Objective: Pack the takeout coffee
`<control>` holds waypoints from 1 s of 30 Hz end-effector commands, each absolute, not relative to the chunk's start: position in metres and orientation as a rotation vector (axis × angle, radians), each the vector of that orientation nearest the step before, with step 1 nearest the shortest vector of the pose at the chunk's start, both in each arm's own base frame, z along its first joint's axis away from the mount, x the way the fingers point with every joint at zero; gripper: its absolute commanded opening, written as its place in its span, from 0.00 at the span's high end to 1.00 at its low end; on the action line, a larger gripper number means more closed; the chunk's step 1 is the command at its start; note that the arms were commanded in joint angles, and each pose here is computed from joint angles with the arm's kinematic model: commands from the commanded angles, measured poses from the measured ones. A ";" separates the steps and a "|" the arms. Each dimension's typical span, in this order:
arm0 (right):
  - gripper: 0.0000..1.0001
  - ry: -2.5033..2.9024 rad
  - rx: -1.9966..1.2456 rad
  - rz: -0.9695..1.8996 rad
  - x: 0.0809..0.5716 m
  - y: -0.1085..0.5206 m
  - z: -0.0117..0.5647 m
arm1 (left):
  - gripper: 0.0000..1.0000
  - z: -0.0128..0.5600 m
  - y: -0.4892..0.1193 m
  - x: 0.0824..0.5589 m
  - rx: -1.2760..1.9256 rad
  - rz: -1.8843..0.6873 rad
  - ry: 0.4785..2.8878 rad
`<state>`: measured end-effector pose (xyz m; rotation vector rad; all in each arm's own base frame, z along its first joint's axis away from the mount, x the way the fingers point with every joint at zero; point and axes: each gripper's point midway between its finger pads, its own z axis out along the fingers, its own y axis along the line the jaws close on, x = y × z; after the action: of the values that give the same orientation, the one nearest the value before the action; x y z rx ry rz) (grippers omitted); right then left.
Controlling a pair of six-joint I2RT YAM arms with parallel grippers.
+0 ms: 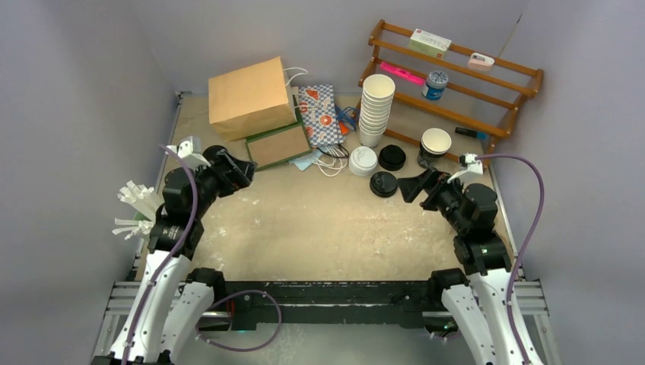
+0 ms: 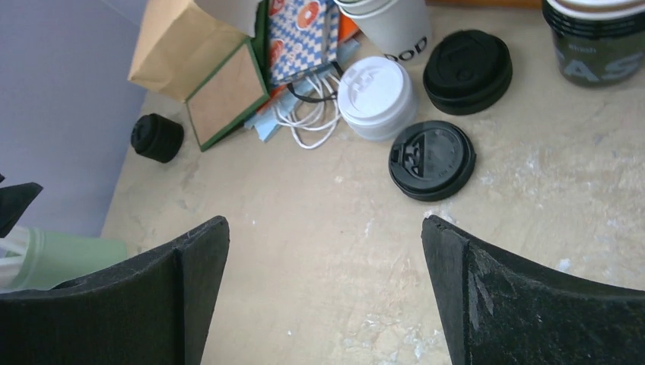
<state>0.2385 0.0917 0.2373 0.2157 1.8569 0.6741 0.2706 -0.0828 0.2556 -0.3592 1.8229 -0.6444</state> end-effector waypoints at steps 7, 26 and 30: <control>0.02 1.905 0.365 0.616 0.243 0.078 0.221 | 0.00 0.242 -0.121 0.297 -0.144 -0.813 1.799; 0.02 1.994 0.484 0.527 0.225 0.062 0.213 | 0.00 0.257 -0.116 0.424 -0.270 -0.451 1.804; 0.02 1.966 0.477 0.516 0.224 0.059 0.217 | 0.00 0.278 -0.122 0.452 -0.227 -0.248 1.793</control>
<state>0.2239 0.0647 0.2006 0.4826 2.0226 0.5383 0.4232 -0.1330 0.2425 -0.2459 1.8682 -0.5062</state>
